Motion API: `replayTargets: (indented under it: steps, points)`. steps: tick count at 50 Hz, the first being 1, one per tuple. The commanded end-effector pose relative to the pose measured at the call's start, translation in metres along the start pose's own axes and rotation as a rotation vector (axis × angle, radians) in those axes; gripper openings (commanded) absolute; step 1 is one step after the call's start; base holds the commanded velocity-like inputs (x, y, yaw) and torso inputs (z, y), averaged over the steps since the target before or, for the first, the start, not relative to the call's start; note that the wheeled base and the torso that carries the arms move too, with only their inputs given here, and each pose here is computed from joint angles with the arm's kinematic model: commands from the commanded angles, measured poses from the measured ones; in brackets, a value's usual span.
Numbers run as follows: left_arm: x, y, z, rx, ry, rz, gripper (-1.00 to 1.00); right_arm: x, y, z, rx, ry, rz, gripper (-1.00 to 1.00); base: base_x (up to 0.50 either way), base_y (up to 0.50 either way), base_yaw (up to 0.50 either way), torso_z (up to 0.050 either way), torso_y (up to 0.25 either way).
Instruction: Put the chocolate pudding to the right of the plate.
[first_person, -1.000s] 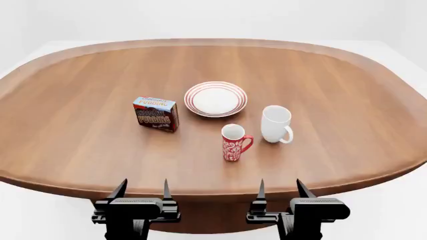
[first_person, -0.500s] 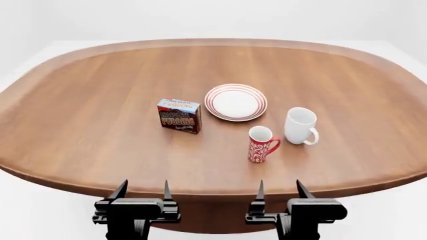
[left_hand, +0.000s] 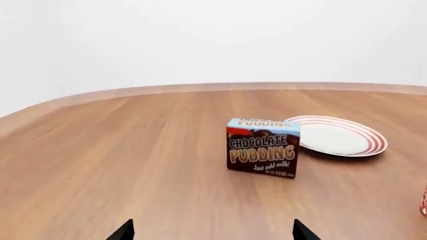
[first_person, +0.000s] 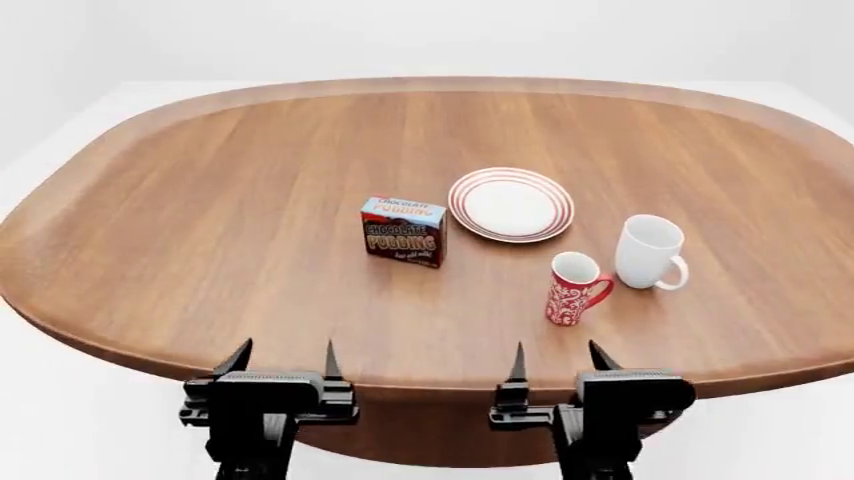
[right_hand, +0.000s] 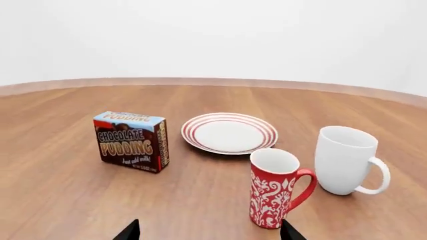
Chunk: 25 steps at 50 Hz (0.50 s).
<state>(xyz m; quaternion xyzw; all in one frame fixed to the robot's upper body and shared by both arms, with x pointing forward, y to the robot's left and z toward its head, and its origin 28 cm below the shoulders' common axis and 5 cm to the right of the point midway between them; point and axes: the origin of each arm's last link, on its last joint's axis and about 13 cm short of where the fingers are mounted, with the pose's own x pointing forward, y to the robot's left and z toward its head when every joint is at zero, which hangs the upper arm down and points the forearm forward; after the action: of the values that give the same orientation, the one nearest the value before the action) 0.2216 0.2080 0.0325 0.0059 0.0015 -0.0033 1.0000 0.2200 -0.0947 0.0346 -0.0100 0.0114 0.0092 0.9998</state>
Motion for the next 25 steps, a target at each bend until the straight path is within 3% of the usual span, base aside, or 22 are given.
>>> replayTargets:
  steps: [1, 3, 8, 25]
  points:
    - [0.019, 0.002, 0.082, 0.029, -0.071, -0.021, 1.00, 0.014, -0.008, 0.077, -0.018, -0.030, 0.071, 1.00, 0.00, 0.00, 0.00, 0.000, 0.000]
    - [0.023, 0.003, 0.101, 0.013, -0.078, -0.033, 1.00, 0.016, -0.009, 0.097, -0.053, -0.068, 0.071, 1.00, 0.00, 0.00, 0.00, 0.000, 0.000]
    - [0.025, 0.004, 0.105, 0.017, -0.094, -0.035, 1.00, 0.016, -0.010, 0.108, -0.040, -0.106, 0.085, 1.00, 0.05, 0.00, 0.00, 0.000, 0.000]
    - [0.026, 0.004, 0.094, 0.019, -0.079, -0.035, 1.00, 0.020, -0.012, 0.098, -0.036, -0.105, 0.061, 1.00, 0.49, 0.00, 0.00, 0.000, 0.000]
